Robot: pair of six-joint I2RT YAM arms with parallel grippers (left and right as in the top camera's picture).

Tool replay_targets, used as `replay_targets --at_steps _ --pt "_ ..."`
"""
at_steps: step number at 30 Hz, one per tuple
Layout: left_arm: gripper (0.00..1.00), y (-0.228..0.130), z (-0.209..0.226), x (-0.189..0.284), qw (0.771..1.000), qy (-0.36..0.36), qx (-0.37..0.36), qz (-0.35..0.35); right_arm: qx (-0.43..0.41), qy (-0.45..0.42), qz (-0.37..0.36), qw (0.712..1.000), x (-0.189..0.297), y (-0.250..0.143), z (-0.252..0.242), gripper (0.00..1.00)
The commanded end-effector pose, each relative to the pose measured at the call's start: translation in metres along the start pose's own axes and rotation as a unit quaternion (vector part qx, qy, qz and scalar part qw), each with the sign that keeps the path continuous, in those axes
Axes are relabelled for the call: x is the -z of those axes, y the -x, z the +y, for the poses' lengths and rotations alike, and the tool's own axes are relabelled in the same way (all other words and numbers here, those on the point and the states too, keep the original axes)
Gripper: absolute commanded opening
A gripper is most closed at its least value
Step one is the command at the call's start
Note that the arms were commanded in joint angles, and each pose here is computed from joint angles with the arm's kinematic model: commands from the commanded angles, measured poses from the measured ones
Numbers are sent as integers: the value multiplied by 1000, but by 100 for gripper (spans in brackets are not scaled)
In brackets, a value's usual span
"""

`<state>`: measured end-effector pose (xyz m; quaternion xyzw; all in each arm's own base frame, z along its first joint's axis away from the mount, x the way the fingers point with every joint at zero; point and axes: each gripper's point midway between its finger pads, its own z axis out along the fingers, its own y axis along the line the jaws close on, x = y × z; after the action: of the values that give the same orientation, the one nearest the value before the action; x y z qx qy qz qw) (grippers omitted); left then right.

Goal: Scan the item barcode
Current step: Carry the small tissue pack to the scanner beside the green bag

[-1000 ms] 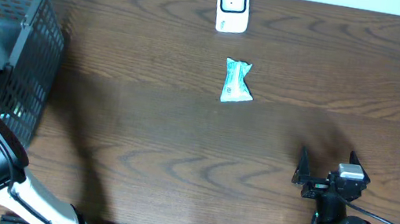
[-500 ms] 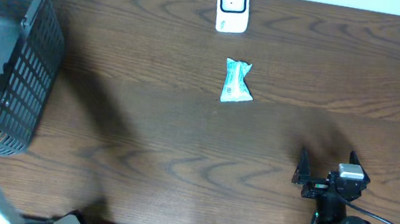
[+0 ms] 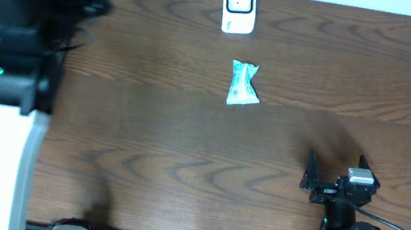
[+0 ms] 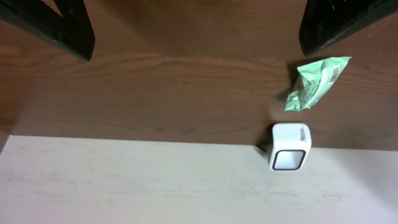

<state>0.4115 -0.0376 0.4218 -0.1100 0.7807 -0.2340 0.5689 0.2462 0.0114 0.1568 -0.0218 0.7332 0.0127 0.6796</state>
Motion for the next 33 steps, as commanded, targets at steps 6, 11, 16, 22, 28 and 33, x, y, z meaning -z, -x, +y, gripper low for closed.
replay_targets --at_steps 6,11,16,22,28,33 --pt "8 -130 -31 -94 971 -58 -145 179 -3 2 0 1000 0 -1 1 99" --pt "8 -193 -15 -130 956 -46 -139 255 -3 2 0 1000 0 -1 1 99" --pt "14 -252 3 -155 940 -25 -113 322 -3 2 0 1000 0 -1 1 99" --pt "15 -307 17 -170 923 2 -74 377 -3 2 0 1000 0 -1 1 99" --pt "25 -348 23 -175 909 24 -42 415 -3 2 0 1000 0 -1 1 99" --pt "60 -356 20 -175 905 22 -45 422 -3 2 0 1000 0 -1 1 99"
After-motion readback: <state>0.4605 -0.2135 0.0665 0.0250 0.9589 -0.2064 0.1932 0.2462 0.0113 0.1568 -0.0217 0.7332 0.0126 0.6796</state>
